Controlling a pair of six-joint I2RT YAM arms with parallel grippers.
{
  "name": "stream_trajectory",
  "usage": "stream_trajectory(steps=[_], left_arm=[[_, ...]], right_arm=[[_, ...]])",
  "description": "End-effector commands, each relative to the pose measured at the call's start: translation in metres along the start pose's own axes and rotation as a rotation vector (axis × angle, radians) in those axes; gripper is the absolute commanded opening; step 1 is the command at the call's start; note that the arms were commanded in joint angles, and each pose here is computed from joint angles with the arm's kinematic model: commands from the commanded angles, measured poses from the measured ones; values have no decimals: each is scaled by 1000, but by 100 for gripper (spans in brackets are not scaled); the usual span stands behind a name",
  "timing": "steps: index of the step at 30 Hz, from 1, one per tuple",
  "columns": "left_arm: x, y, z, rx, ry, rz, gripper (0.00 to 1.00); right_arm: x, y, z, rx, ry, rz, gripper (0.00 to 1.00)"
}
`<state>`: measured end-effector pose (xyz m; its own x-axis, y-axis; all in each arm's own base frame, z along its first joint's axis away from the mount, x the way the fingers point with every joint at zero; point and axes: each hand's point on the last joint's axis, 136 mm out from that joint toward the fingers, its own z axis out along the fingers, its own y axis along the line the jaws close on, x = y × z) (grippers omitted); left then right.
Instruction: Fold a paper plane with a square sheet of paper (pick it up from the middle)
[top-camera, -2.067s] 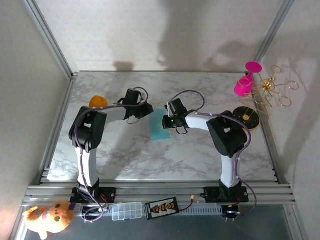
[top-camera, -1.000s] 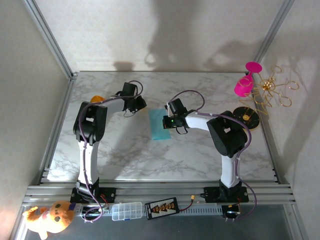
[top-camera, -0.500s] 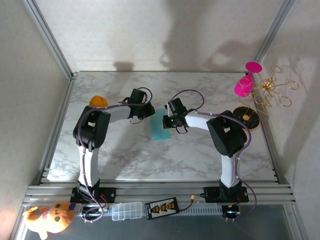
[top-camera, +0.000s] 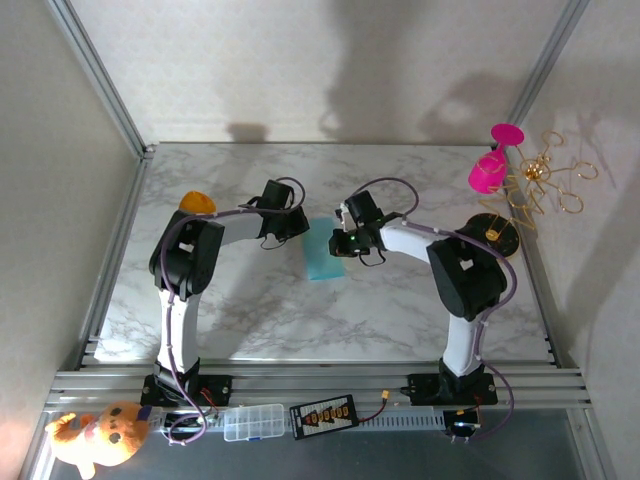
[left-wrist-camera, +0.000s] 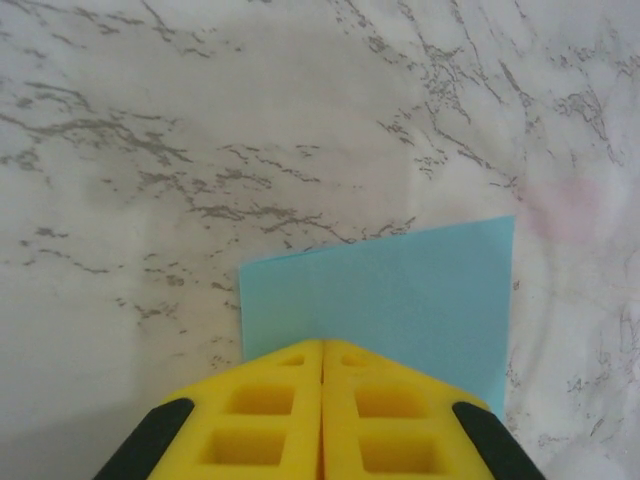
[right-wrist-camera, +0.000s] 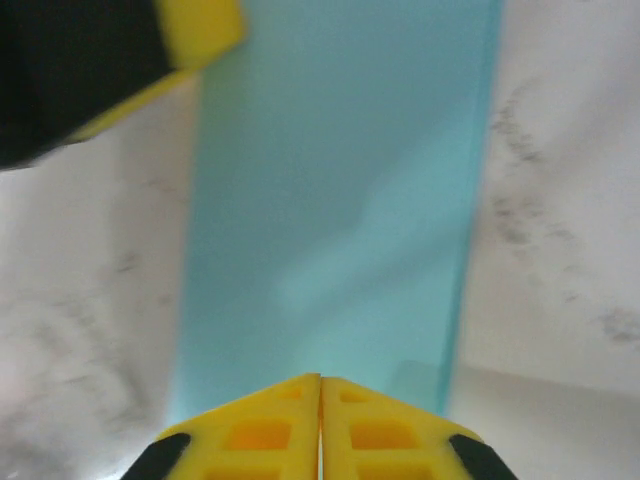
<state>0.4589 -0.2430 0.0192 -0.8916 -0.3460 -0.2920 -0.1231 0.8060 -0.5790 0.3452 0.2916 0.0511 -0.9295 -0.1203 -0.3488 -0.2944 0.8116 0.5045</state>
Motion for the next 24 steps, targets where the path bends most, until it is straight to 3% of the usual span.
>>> stream_trajectory(steps=[1, 7, 24], left_arm=[[16, 36, 12, -108, 33, -38, 7], [18, 35, 13, -105, 37, -39, 7], [21, 39, 14, -110, 44, -45, 7]], right_arm=[[2, 40, -7, -167, -13, 45, 3], [19, 64, 12, -215, 35, 59, 0], [28, 55, 52, -172, 115, 68, 0]])
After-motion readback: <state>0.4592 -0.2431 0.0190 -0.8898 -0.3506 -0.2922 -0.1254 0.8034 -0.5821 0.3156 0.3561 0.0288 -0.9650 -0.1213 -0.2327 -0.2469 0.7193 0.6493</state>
